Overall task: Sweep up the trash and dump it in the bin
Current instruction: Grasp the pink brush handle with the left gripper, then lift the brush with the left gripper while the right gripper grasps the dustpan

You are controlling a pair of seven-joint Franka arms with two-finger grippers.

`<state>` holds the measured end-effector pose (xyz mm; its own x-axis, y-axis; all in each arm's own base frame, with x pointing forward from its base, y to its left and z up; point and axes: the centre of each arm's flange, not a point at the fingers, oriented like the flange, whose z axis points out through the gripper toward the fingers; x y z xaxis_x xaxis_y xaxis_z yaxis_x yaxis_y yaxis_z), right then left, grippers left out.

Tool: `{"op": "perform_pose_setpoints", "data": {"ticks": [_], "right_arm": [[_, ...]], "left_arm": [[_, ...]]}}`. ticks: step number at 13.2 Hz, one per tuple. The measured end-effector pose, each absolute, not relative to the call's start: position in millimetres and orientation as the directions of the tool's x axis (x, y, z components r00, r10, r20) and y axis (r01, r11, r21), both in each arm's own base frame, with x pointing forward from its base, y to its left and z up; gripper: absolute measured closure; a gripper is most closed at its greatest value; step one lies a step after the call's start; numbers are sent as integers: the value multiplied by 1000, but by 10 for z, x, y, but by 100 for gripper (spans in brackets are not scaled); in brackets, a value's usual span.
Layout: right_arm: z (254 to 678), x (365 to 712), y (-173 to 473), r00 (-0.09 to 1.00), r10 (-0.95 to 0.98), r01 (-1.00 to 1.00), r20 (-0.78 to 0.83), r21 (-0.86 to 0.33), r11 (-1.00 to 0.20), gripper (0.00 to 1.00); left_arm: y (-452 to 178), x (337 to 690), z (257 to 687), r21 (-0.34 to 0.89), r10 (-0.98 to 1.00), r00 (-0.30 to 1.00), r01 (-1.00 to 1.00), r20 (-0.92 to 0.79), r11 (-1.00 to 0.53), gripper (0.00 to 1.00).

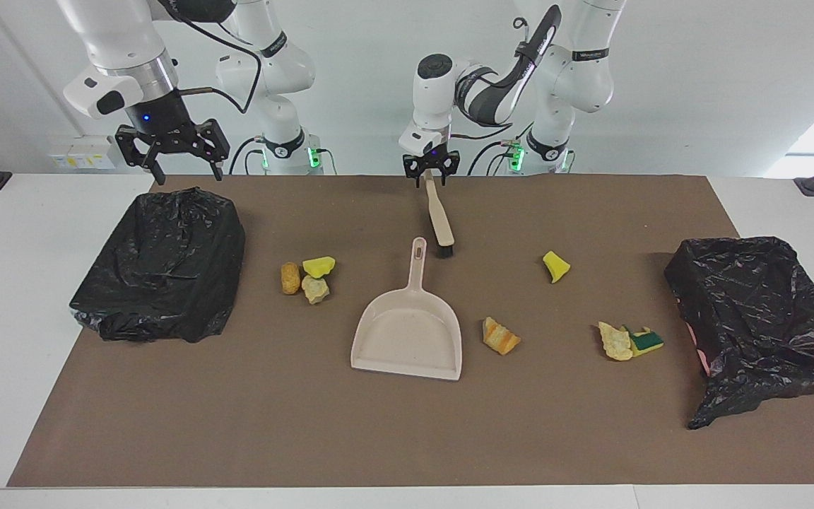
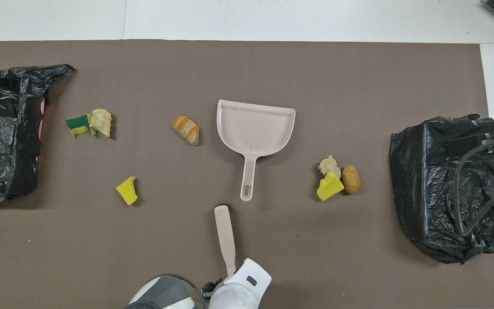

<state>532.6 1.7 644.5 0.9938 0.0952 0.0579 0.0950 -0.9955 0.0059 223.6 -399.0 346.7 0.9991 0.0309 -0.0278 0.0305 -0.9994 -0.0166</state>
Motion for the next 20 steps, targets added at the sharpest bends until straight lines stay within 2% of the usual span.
{"op": "perform_pose_setpoints", "data": {"ticks": [1,2,3,6,8,11,15,20], "right_arm": [[6445,5326,17,994,95,95,58,6,-995,0],[6444,5326,17,994,95,95,58,6,-995,0],[6443,5325,17,994,95,95,57,6,-995,0],[6441,5325,17,994,95,95,57,6,-995,0],[6437,5322,32,994,98,98,54,5,-995,0],[6428,5308,178,991,125,125,44,5,-992,0],[6407,5305,195,991,128,128,38,4,-992,0],[6372,5256,617,998,58,58,20,-1,-998,0]], "left_arm": [[-3989,2236,3466,-17,36,999,36,-28,-999,49],[-3988,2237,3466,-17,41,999,40,-28,-999,50],[-3987,2237,3464,-17,42,999,41,-28,-999,58],[-3982,2245,3463,-15,54,998,53,-32,-998,63],[-3973,2259,3462,-13,72,997,72,-36,-997,74],[-3898,2407,3481,-11,132,990,132,-39,-991,74],[-3557,3046,3747,-40,249,967,247,-47,-968,74],[-2746,3989,4139,-28,220,975,219,-24,-975,74]]}}
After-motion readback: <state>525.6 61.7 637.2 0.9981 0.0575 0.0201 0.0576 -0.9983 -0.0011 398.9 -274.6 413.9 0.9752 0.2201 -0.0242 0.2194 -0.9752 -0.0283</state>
